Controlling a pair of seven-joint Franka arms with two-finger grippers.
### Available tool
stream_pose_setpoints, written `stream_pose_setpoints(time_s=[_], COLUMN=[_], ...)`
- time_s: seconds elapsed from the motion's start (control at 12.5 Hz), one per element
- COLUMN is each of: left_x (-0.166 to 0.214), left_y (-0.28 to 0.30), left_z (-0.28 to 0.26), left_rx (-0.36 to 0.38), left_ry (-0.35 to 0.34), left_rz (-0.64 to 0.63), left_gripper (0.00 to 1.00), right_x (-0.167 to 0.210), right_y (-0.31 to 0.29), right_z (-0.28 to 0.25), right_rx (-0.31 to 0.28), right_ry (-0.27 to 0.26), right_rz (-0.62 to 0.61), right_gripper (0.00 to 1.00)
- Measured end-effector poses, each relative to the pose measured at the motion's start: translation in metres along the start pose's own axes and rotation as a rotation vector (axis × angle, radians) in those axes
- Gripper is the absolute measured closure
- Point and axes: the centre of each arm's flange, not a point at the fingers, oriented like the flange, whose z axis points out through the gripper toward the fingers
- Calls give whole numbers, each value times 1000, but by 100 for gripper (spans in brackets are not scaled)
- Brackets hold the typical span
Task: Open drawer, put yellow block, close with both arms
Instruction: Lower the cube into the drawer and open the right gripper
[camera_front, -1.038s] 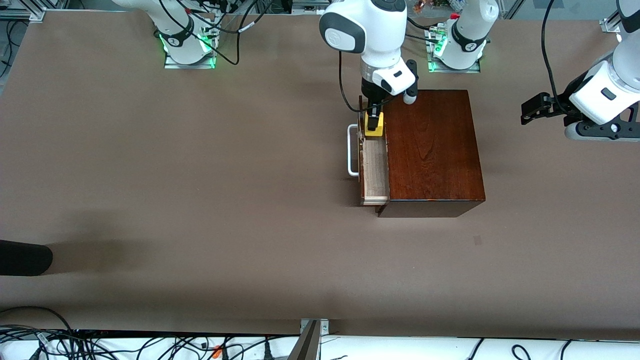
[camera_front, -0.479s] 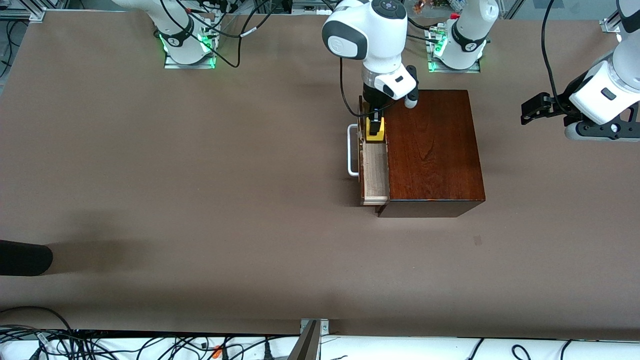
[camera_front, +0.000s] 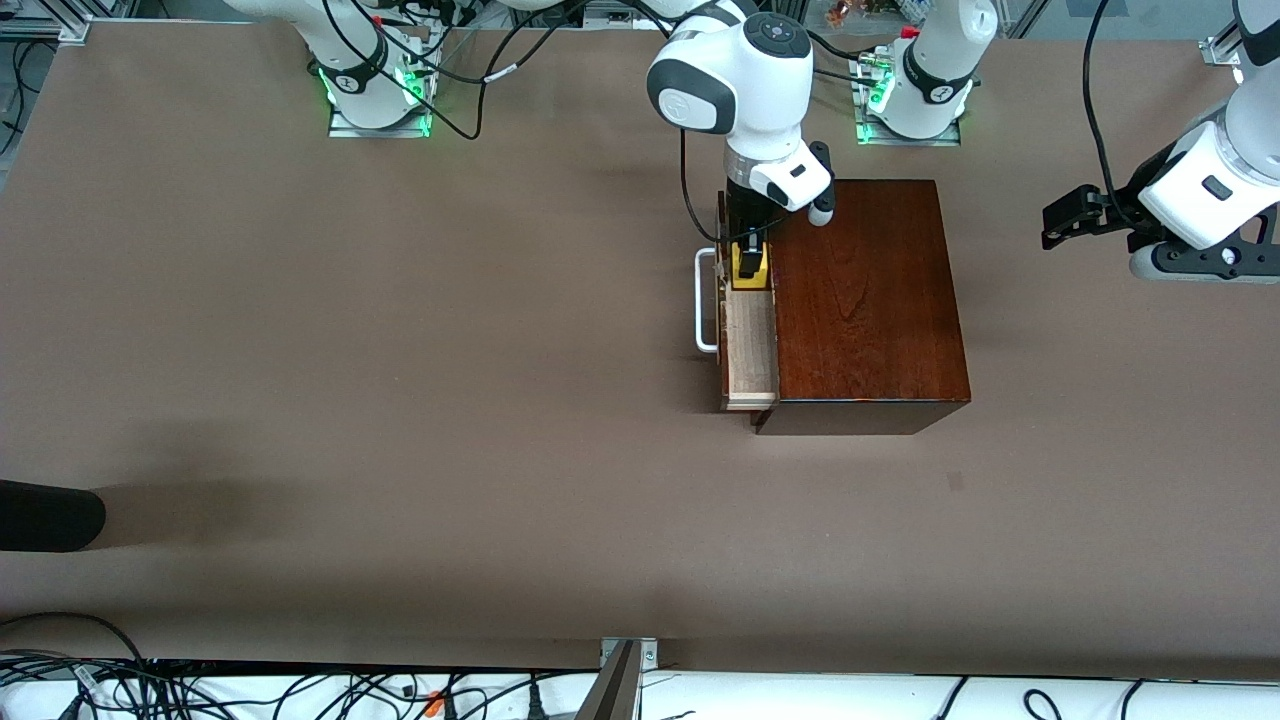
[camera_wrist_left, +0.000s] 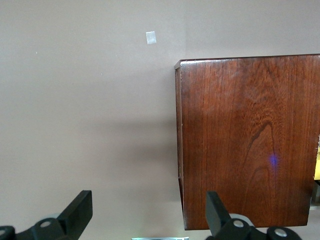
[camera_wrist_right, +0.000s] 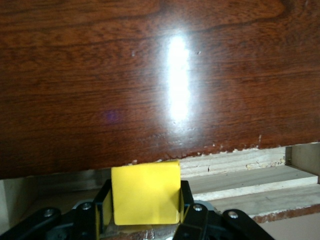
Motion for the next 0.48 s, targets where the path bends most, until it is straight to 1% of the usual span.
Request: stream_pose_setpoints(time_s=[0.48], left_x=[0], left_y=[0], left_z=[0], left_rx=[0], left_ry=[0], left_rz=[0], left_gripper=[0], right_x=[1], right_y=[-6], right_z=[19], right_rx=[7], right_ry=[-17], right_rz=[-27], right_gripper=[45])
